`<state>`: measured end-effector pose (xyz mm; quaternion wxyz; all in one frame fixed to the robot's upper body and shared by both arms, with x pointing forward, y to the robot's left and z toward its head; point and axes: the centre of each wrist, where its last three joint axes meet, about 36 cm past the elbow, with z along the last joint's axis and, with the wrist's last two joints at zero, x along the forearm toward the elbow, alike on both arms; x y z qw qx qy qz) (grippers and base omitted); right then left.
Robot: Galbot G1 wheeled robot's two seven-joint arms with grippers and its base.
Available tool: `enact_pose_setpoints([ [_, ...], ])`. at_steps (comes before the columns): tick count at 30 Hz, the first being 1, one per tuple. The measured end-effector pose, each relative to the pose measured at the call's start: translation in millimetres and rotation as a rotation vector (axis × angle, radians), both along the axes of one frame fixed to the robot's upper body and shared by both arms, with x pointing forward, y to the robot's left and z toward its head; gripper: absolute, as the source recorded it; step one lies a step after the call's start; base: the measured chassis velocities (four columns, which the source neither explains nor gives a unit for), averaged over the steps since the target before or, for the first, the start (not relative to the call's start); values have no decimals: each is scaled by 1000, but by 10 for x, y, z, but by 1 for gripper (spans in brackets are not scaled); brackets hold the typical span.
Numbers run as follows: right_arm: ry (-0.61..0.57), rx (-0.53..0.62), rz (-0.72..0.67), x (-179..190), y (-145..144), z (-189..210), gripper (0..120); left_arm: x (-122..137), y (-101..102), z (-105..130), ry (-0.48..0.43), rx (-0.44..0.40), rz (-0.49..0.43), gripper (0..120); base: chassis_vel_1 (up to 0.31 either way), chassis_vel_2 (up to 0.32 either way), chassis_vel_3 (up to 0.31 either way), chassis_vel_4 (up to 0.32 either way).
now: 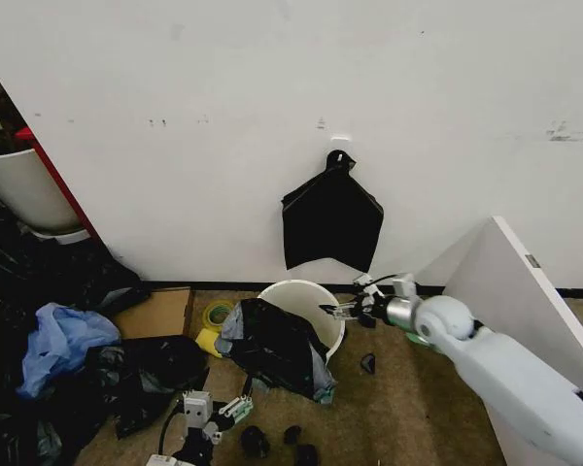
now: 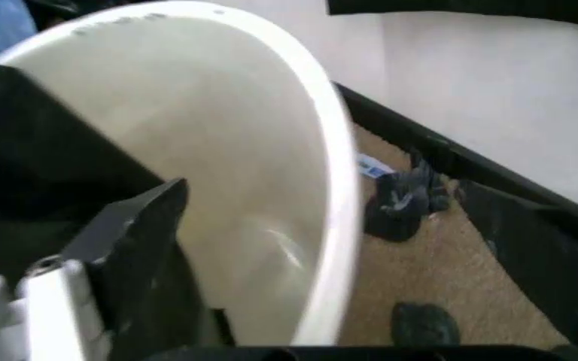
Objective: Place the garbage bag over the trash bin.
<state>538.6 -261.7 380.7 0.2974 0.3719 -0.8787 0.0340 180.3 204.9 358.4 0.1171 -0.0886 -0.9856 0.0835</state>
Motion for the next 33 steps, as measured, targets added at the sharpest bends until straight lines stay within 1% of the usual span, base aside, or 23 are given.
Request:
enact_pose_setpoints([
  [4, 10, 0, -8, 133, -21, -133, 79, -31, -32, -5, 9, -11, 0, 100, 0, 0, 0, 0],
  [5, 10, 0, -8, 133, -21, -133, 79, -31, -32, -5, 9, -11, 0, 100, 0, 0, 0, 0],
  [7, 16, 3, -5, 140, -9, -171, 72, -26, -45, -8, 10, -18, 1, 100, 0, 0, 0, 0],
  [12, 21, 43, -9, 159, 77, -252, 49, 35, -24, -27, 4, -7, -13, 100, 0, 0, 0, 0],
  [13, 21, 43, -9, 159, 77, -252, 49, 35, -24, -27, 4, -7, -13, 100, 0, 0, 0, 0],
  [14, 21, 47, -9, 160, 85, -252, 46, 40, -22, -22, 3, -6, -16, 100, 0, 0, 0, 0],
  [16, 23, 52, -8, 158, 93, -256, 37, 43, -27, -6, 2, -8, -20, 100, 0, 0, 0, 0],
  [17, 24, 52, -8, 157, 94, -258, 36, 43, -28, -5, 2, -8, -20, 100, 0, 0, 0, 0],
  [18, 26, 53, -7, 151, 99, -266, 29, 35, -37, -4, 5, -11, -20, 100, 0, 0, 0, 0],
  [20, 29, 54, -8, 139, 105, -279, 20, 12, -52, -9, 12, -16, -18, 100, 0, 0, 0, 0],
  [21, 29, 54, -8, 139, 105, -279, 20, 12, -52, -9, 12, -16, -18, 100, 0, 0, 0, 0],
  [25, 38, 69, -33, 102, 108, -272, 6, -15, -55, -25, 22, -17, -15, 100, 0, 0, 0, 0],
  [26, 25, 82, -54, 80, 99, -274, 3, -19, -55, -26, 23, -18, -15, 100, 0, 0, 0, 0],
  [28, 2, 120, -114, 39, 93, -250, 2, -18, -55, -25, 24, -19, -14, 100, 0, 0, 0, 0],
  [29, 2, 120, -114, 39, 93, -250, 2, -18, -55, -25, 24, -19, -14, 100, 0, 0, 0, 0],
  [33, -1, 174, -231, -100, 97, -150, 2, 4, -65, -17, 30, -31, -8, 100, 0, 0, 0, 0],
])
